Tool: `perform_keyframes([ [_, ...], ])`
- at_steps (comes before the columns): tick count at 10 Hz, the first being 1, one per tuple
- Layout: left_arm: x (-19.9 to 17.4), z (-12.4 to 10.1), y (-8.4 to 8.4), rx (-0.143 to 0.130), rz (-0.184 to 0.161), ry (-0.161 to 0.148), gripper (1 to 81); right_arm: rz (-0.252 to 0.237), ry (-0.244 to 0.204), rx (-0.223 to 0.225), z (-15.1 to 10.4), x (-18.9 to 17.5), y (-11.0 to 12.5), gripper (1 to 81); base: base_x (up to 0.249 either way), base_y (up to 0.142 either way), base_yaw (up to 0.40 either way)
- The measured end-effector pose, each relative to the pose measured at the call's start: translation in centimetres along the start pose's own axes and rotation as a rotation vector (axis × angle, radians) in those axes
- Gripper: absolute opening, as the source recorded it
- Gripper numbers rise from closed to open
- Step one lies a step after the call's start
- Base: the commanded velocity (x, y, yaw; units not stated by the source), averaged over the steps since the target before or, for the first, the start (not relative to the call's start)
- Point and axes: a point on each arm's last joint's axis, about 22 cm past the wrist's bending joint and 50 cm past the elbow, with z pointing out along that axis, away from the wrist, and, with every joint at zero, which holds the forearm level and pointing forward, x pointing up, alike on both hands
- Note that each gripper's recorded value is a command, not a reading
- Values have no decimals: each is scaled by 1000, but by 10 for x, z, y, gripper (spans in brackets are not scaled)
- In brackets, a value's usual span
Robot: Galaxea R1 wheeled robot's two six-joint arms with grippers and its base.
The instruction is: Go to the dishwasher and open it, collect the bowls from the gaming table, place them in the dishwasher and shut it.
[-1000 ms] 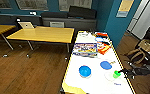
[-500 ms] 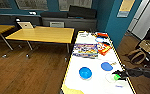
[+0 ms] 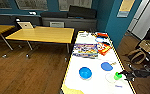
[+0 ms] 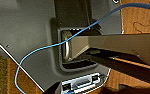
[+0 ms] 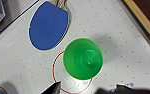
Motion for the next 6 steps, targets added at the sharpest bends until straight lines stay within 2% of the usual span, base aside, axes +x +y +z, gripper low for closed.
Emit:
perform_keyframes([
  [1,-1,0,0,0,0,-2,811,10,27,-10,-9,15,6,811,0,0,0],
  [4,-1,0,0,1,0,-2,811,19,98,-12,-35,56,4,811,0,0,0],
  [6,-1,0,0,1,0,-2,811,29,130,-16,-47,74,4,811,0,0,0],
])
